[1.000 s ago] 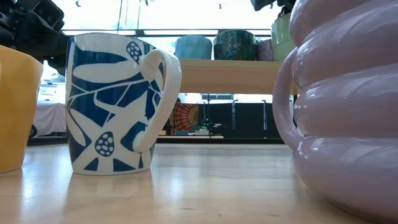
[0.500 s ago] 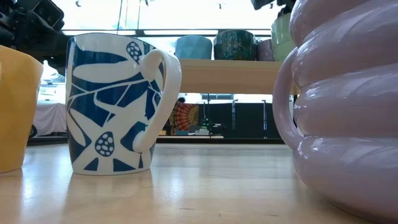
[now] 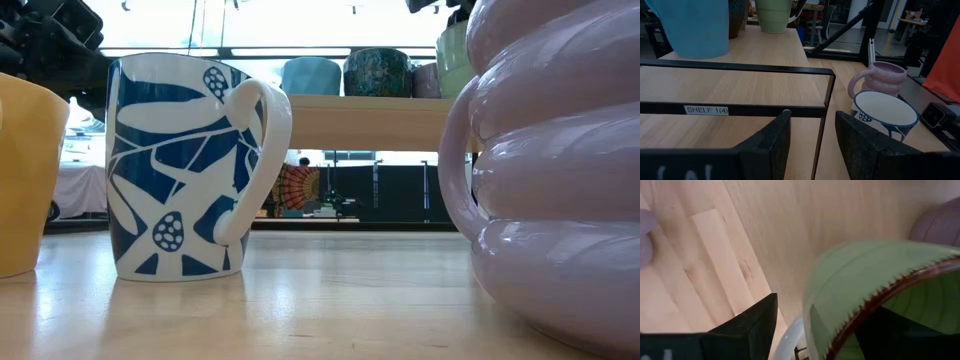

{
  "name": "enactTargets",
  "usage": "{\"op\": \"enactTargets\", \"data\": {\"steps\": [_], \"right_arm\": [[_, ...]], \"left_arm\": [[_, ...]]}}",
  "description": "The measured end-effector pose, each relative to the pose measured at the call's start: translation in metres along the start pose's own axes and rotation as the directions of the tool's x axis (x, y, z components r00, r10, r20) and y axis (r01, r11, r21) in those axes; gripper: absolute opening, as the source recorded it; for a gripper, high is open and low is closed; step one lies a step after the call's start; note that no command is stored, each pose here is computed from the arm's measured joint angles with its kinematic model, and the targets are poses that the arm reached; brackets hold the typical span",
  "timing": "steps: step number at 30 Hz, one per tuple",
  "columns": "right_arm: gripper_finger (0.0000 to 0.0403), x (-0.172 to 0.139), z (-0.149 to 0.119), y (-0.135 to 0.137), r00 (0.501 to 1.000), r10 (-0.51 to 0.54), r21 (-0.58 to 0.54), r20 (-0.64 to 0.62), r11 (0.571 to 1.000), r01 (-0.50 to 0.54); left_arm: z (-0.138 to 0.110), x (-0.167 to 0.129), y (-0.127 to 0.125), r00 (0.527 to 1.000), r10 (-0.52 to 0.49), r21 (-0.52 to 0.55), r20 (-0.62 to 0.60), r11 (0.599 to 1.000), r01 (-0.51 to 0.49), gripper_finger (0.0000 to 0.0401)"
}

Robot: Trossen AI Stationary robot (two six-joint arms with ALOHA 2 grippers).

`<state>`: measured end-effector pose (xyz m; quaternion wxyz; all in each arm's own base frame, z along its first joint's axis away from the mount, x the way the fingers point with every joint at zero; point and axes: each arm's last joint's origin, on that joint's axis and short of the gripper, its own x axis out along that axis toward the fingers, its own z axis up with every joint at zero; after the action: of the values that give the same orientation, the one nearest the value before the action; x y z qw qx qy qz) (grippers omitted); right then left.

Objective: Place coffee mugs
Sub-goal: Put the green mug on the shelf, then put the blue patterned mug on the shelf

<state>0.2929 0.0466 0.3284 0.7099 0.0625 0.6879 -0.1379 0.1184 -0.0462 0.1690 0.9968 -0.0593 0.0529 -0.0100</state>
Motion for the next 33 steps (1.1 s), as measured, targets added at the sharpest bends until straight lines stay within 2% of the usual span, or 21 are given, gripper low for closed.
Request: {"op": "enactTargets", "data": {"steps": [5,17,24,33], "right_arm": [[0.0245,-0.001,0.000,0.000,1.000,0.001,0.008,0.002,1.000,-0.001],[0.0245,-0.026,-0.005,0.000,0.993,0.000,0.003,0.116,1.000,0.000],[0.0245,-0.042,-0.017,-0.009,0.983,-0.007,0.018,0.184,1.000,0.003],[0.0245,-0.070,-0.043,-0.029,0.946,-0.016,0.050,0.323,0.999,0.000]], "left_arm": [[0.000,0.000,0.000,1.000,0.000,0.000,0.000,1.000,0.000,0.0162],[0.000,0.000,0.000,1.000,0.001,-0.001,0.000,1.000,-0.001,0.0162],[0.000,0.000,0.000,1.000,0.001,-0.001,0.000,1.000,-0.001,0.0162],[0.000,0.000,0.000,1.000,0.001,0.000,0.000,1.000,-0.001,0.0162]]}}
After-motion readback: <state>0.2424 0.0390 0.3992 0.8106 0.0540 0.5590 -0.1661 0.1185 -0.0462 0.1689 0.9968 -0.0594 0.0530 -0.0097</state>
